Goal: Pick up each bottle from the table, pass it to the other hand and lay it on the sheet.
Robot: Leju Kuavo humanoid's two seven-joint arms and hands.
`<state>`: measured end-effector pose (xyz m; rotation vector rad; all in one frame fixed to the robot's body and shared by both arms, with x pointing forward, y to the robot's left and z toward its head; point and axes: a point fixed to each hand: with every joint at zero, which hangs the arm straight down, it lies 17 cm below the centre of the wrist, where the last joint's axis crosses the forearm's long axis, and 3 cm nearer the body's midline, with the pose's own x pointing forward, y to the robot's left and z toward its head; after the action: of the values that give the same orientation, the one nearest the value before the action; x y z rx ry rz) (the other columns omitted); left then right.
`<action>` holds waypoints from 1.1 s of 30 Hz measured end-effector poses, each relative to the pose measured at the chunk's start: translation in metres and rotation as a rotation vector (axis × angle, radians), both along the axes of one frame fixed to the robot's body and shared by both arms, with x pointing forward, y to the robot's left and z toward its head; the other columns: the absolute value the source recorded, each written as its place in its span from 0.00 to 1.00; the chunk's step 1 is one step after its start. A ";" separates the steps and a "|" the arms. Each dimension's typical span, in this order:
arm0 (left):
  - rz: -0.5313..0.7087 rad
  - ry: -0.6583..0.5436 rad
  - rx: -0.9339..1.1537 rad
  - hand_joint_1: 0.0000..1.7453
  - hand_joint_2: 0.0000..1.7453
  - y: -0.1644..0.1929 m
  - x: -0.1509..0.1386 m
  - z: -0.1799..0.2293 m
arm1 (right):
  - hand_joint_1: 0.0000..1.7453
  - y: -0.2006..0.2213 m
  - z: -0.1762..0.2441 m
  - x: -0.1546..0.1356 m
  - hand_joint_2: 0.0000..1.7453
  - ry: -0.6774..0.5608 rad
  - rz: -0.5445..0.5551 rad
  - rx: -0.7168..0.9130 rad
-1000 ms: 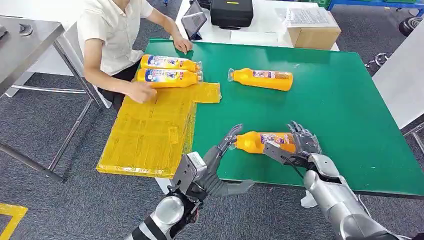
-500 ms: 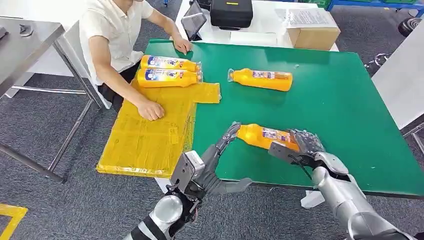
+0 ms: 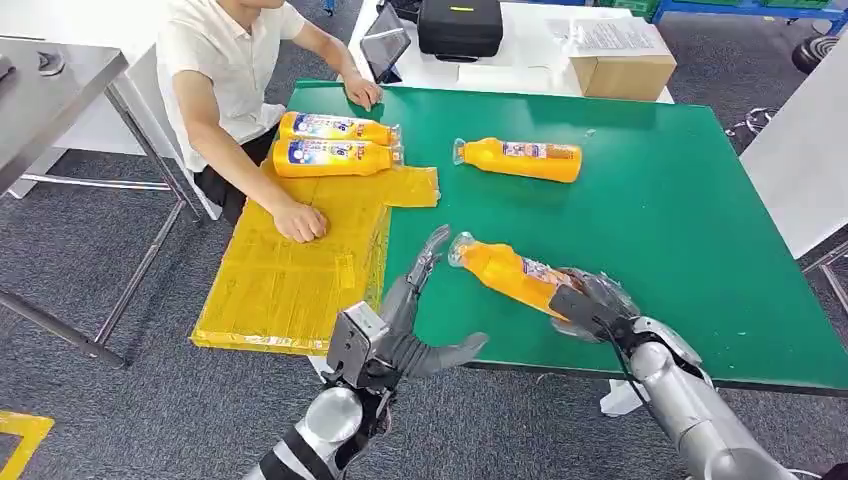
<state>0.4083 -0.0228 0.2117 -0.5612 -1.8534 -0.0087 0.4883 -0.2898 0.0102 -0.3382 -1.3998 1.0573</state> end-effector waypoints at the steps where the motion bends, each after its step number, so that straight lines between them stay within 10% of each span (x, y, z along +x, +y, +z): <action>1: 0.073 -0.013 -0.003 0.00 1.00 0.012 0.004 0.001 | 1.00 0.005 0.002 -0.003 1.00 -0.005 -0.006 0.041; 17: 0.402 0.098 -0.208 0.00 1.00 0.112 0.010 -0.033 | 1.00 0.055 0.042 -0.057 1.00 -0.104 -0.041 0.386; 23: 0.105 0.316 -0.389 0.00 1.00 0.082 -0.016 -0.069 | 1.00 0.083 0.061 -0.091 1.00 -0.154 -0.004 0.471; 33: -0.021 0.284 -0.323 0.00 1.00 0.052 -0.030 -0.063 | 1.00 0.149 0.067 -0.116 1.00 -0.099 0.194 0.513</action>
<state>0.3780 0.0290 0.1484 -0.7627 -1.5794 0.3450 0.3719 -0.1408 0.0770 0.1249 -1.7593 0.8032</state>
